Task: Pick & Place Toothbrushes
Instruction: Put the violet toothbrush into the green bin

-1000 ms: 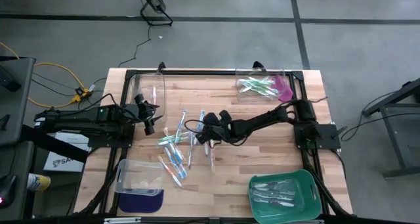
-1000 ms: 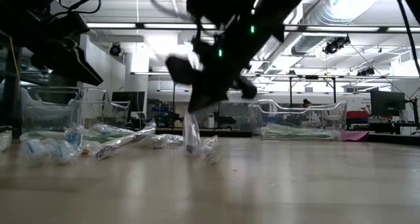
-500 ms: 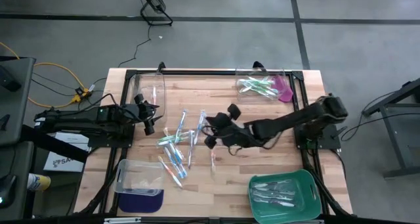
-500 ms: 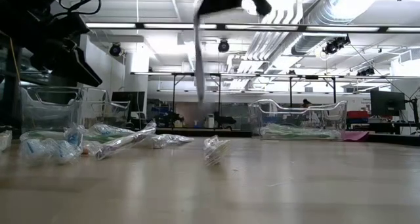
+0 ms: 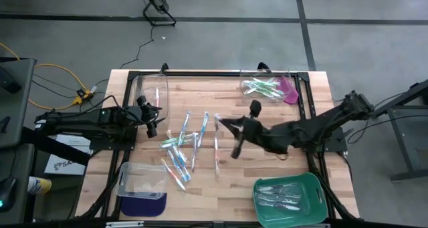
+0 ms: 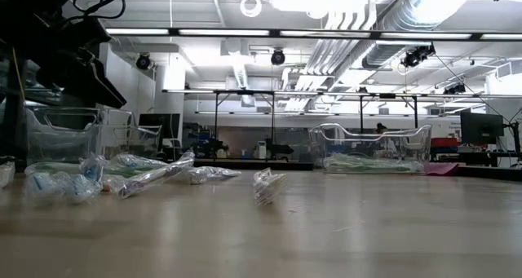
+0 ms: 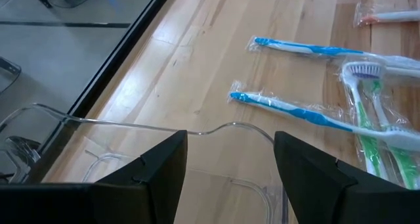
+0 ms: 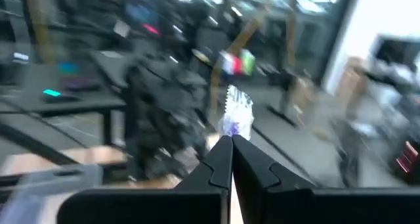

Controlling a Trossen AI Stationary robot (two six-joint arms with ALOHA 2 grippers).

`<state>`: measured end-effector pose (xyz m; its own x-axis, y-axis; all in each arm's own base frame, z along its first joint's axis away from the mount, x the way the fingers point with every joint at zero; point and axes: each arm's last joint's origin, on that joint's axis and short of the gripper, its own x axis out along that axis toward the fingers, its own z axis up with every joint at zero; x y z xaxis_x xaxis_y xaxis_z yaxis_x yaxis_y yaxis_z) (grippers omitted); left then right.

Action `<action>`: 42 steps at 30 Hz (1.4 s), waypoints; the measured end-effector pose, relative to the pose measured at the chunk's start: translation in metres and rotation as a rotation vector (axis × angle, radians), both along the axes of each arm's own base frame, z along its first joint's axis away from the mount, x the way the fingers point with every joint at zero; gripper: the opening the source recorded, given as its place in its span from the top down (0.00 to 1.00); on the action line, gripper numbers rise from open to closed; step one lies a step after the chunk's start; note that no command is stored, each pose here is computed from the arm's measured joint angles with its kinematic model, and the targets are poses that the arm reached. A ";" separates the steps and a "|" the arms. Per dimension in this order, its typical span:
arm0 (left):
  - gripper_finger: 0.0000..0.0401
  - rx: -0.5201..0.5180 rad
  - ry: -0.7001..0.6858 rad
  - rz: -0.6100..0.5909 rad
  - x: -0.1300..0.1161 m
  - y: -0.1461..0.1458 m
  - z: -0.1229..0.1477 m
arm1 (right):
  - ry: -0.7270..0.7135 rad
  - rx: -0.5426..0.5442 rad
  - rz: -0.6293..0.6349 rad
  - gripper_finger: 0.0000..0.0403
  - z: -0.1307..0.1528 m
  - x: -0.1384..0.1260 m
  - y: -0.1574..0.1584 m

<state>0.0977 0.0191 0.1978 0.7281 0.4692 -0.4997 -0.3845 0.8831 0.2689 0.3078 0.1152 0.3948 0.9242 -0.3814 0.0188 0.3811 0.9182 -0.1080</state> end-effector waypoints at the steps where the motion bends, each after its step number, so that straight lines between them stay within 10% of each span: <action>1: 0.45 0.000 0.000 0.000 0.000 0.000 0.000 | -0.009 -0.028 0.036 0.99 0.005 -0.004 0.002; 16: 0.45 0.002 0.001 -0.001 0.000 0.000 0.000 | -0.121 -0.071 0.221 0.99 0.035 -0.033 0.006; 31: 0.45 0.002 0.001 0.000 0.000 0.000 0.000 | 0.017 -0.051 -0.370 0.99 0.029 -0.057 0.018; 42: 0.45 0.000 0.000 0.002 0.000 0.000 0.000 | 0.063 -0.061 -0.387 0.99 0.029 -0.093 0.061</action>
<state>0.0978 0.0191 0.1977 0.7272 0.4705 -0.4998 -0.3861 0.8824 0.2689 0.2145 0.1765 0.4237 0.7127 -0.7014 0.0001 0.6883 0.6994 -0.1924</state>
